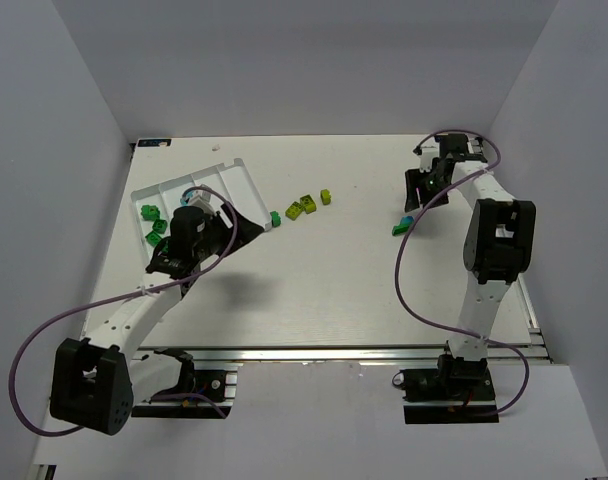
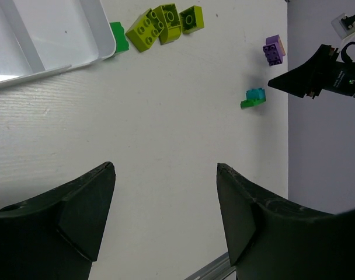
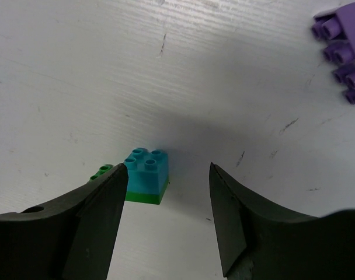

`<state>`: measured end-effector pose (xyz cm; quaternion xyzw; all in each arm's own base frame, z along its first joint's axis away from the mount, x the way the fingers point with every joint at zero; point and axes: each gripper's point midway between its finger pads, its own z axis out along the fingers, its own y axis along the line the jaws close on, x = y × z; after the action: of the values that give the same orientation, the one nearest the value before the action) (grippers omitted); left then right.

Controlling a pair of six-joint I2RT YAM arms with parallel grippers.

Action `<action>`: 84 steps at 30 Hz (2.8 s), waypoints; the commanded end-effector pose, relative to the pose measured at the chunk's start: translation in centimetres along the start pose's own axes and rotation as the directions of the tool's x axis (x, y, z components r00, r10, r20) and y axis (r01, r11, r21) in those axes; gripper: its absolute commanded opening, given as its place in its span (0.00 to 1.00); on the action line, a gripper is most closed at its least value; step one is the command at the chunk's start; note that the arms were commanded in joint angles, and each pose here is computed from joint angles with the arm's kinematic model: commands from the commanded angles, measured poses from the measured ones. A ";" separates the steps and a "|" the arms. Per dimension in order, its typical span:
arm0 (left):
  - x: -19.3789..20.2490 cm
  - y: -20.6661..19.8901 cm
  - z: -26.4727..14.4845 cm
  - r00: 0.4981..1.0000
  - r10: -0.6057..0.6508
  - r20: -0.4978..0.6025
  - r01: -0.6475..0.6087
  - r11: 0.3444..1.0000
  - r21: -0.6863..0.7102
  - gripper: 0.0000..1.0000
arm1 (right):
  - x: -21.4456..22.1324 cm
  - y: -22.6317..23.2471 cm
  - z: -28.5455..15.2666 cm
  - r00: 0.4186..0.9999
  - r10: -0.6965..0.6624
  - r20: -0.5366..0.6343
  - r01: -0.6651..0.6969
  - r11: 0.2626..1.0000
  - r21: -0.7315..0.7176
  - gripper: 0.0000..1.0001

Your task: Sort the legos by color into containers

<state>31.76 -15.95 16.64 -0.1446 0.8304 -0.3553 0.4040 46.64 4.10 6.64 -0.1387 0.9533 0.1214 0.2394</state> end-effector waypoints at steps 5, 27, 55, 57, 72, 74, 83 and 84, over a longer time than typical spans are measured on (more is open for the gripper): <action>-0.8 -1.4 0.6 1.000 0.017 0.023 -0.017 1.000 0.016 0.80 | 1.3 2.0 0.1 0.998 -0.046 -0.049 0.044 0.998 -0.039 0.62; 0.1 -2.5 1.0 1.000 0.028 -0.005 -0.028 0.999 0.044 0.80 | 3.5 1.4 1.7 0.988 -0.121 -0.100 0.124 0.992 0.021 0.41; 8.4 -19.1 12.1 0.946 0.245 -0.214 -0.117 0.869 0.481 0.81 | -2.7 18.2 -8.0 0.989 0.015 0.146 0.065 0.844 -0.532 0.00; 9.0 -19.4 12.5 0.940 0.251 -0.229 -0.112 0.865 0.489 0.81 | -2.9 18.8 -8.7 0.982 -0.024 0.186 0.117 0.855 -0.506 0.00; 10.5 -18.9 12.6 0.924 0.270 -0.270 -0.117 0.874 0.471 0.80 | -2.3 21.3 -9.1 0.960 -0.104 0.259 0.218 0.859 -0.463 0.00; 10.5 -18.8 12.8 0.926 0.266 -0.269 -0.119 0.879 0.462 0.79 | -2.3 21.5 -9.2 0.958 -0.110 0.265 0.226 0.859 -0.459 0.00; 10.4 -18.4 13.5 0.930 0.249 -0.269 -0.117 0.897 0.426 0.66 | -1.5 22.3 -9.7 0.943 -0.138 0.304 0.266 0.859 -0.437 0.00; 10.6 -18.2 13.6 0.928 0.250 -0.276 -0.117 0.899 0.421 0.55 | -1.6 22.4 -9.9 0.940 -0.139 0.311 0.270 0.860 -0.433 0.00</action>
<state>34.20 -40.26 16.69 0.0761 0.8108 -0.4941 0.3045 36.24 22.19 17.45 -0.2682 0.8496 0.3431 0.2974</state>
